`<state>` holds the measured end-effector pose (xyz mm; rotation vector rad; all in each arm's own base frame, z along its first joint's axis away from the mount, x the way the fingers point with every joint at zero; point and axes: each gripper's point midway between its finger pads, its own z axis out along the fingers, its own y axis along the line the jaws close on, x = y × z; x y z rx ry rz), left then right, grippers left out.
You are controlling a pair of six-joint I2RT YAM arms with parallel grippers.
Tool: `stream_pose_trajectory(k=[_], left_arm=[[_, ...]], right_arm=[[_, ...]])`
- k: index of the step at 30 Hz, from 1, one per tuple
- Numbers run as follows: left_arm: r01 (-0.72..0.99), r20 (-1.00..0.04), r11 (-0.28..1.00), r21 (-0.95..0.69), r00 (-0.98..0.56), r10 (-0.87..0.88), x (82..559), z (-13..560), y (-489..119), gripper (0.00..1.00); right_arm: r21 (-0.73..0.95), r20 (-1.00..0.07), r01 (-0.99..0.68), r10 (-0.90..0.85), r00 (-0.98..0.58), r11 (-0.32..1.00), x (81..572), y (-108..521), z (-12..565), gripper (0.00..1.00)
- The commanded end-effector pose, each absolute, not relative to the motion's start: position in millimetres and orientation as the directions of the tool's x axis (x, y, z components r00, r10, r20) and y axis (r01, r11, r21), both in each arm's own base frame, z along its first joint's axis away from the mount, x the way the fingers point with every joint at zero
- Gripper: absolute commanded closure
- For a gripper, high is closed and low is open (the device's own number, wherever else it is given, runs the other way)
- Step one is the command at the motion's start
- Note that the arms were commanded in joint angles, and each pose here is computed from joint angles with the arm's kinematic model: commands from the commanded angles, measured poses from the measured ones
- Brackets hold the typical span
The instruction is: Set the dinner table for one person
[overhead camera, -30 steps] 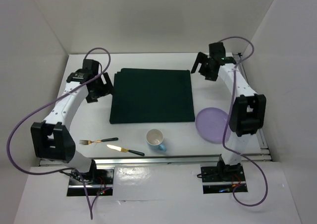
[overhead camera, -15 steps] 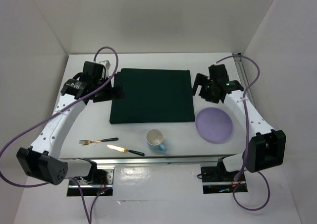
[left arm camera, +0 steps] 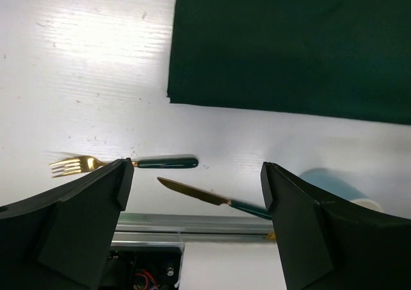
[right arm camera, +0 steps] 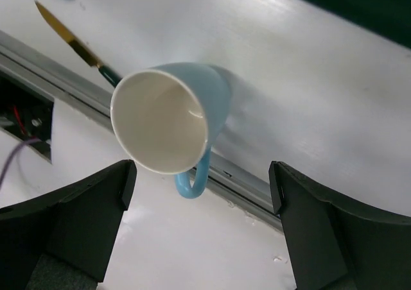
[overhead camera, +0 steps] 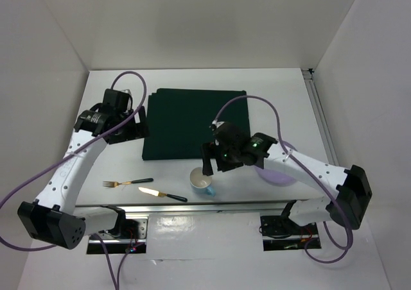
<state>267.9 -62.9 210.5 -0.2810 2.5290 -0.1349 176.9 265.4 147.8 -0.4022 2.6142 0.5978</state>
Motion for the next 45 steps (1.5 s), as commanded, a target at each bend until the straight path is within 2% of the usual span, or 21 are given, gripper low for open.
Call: stream_pose_trajectory(k=[1,6,7,10,12,15,17,18,24,27,29,34,36,37,38,45], left_arm=[[-0.235,-0.557,0.960,-0.149,-0.782,-0.278,269.2,208.5,-50.6,0.00],[-0.269,-0.527,0.951,-0.153,-0.791,-0.309,273.0,200.4,-47.9,0.00],[-0.269,-0.527,0.951,-0.153,-0.791,-0.309,273.0,200.4,-47.9,0.00],[-0.274,-0.524,0.948,-0.160,-0.791,-0.317,273.7,198.1,-47.1,0.00],[-0.281,-0.523,0.945,-0.166,-0.787,-0.326,274.9,195.7,-47.7,0.01],[-0.281,-0.523,0.945,-0.166,-0.787,-0.326,274.9,195.7,-47.7,0.01],[-0.292,-0.510,0.943,-0.158,-0.794,-0.331,273.9,192.4,-44.9,0.01],[-0.292,-0.510,0.943,-0.158,-0.794,-0.331,274.0,192.4,-44.9,0.01],[-0.279,-0.518,0.947,-0.159,-0.793,-0.321,280.5,197.7,-44.3,0.01],[-0.263,-0.528,0.952,-0.154,-0.793,-0.304,282.1,201.2,-43.8,0.01],[-0.256,-0.530,0.955,-0.149,-0.795,-0.295,282.0,201.2,-43.4,0.01],[-0.276,-0.520,0.952,-0.129,-0.799,-0.302,278.6,196.2,-39.4,0.00],[-0.267,-0.506,0.953,-0.141,-0.808,-0.302,276.5,192.9,-42.9,0.00],[-0.270,-0.491,0.954,-0.133,-0.818,-0.300,275.3,187.0,-42.7,0.00],[-0.270,-0.491,0.954,-0.133,-0.818,-0.300,275.3,186.9,-42.7,0.00],[-0.277,-0.472,0.952,-0.132,-0.827,-0.306,271.9,180.2,-41.3,0.00]], right_arm=[[0.269,-0.423,-0.389,-0.255,-0.870,0.881,163.3,268.9,125.6,0.03],[0.273,-0.423,-0.412,-0.276,-0.863,0.869,166.4,283.5,111.3,0.12],[0.272,-0.422,-0.412,-0.276,-0.863,0.870,168.0,285.8,108.2,0.19],[0.267,-0.414,-0.410,-0.280,-0.866,0.872,170.4,289.4,97.8,0.33],[0.273,-0.423,-0.412,-0.276,-0.863,0.869,173.9,294.5,95.6,0.60],[0.275,-0.426,-0.413,-0.274,-0.862,0.868,178.2,300.9,97.6,0.88],[0.265,-0.438,-0.418,-0.278,-0.855,0.869,181.4,301.3,103.8,0.93],[0.255,-0.423,-0.415,-0.285,-0.860,0.873,180.3,299.6,102.3,1.00],[0.183,-0.472,-0.330,-0.211,-0.856,0.926,216.8,282.4,146.8,1.00],[0.167,-0.537,-0.191,-0.073,-0.841,0.967,284.5,254.0,189.9,1.00],[0.139,-0.559,-0.127,-0.029,-0.828,0.982,317.0,235.6,197.8,1.00],[0.154,-0.561,0.031,0.113,-0.820,0.988,411.0,194.2,186.4,1.00],[0.175,-0.592,0.103,0.188,-0.784,0.979,448.6,170.2,197.2,1.00],[0.174,-0.568,0.129,0.207,-0.796,0.976,463.2,167.4,180.2,1.00],[0.192,-0.594,0.152,0.238,-0.768,0.969,482.1,158.0,192.5,1.00],[0.181,-0.620,0.235,0.297,-0.727,0.955,543.3,130.6,176.2,1.00]])
